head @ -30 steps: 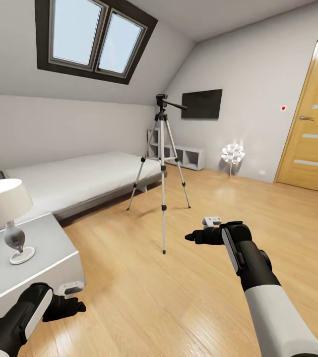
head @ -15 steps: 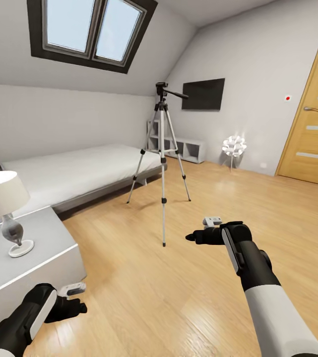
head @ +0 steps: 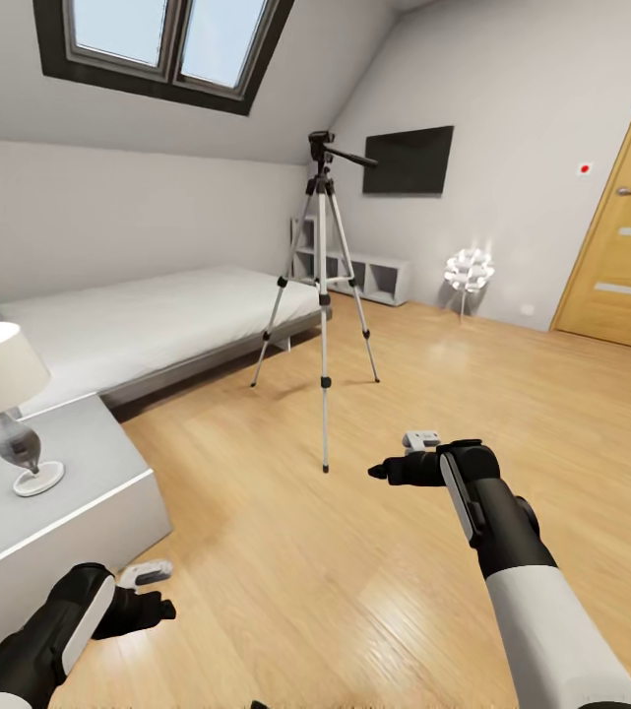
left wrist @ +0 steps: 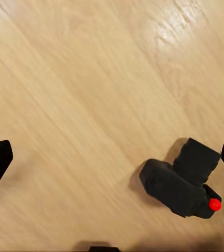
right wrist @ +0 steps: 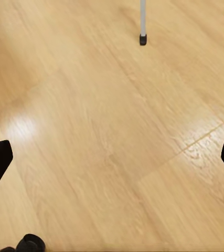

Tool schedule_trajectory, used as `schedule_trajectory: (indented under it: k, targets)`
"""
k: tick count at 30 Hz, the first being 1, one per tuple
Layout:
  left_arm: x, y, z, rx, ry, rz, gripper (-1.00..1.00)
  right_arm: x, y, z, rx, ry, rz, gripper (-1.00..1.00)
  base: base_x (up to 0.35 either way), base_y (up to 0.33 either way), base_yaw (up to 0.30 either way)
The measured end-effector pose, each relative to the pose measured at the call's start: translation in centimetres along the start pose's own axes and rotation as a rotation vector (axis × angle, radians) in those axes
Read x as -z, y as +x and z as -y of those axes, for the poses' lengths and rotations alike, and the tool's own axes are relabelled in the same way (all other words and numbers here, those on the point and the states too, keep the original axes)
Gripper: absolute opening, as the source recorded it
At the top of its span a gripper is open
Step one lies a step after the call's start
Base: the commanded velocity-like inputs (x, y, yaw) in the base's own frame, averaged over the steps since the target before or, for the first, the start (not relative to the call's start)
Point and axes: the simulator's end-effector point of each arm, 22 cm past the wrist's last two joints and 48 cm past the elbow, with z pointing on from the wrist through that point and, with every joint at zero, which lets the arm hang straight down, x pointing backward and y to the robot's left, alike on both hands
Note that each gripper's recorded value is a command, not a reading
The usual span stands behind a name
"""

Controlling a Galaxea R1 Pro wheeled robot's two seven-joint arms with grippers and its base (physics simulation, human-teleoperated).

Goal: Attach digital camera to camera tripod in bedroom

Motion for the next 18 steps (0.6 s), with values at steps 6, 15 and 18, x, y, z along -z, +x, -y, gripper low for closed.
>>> schedule_trajectory:
  k: [6,15,18]
  targets:
    - [-1.5,1.0,0.6,0.002,0.006,-0.021,1.0,-1.2,1.0,0.4,-0.007,-0.001,-0.023,1.0,0.0,0.0,0.0]
    - [-3.7,3.1,0.2,0.009,-0.004,-0.073,1.0,-2.9,2.5,0.9,-0.021,-0.003,-0.058,1.0,0.0,0.0,0.0]
    - [-4.2,3.6,0.1,0.007,-0.008,-0.089,1.0,-3.5,3.0,1.0,-0.023,-0.004,-0.069,1.0,0.0,0.0,0.0]
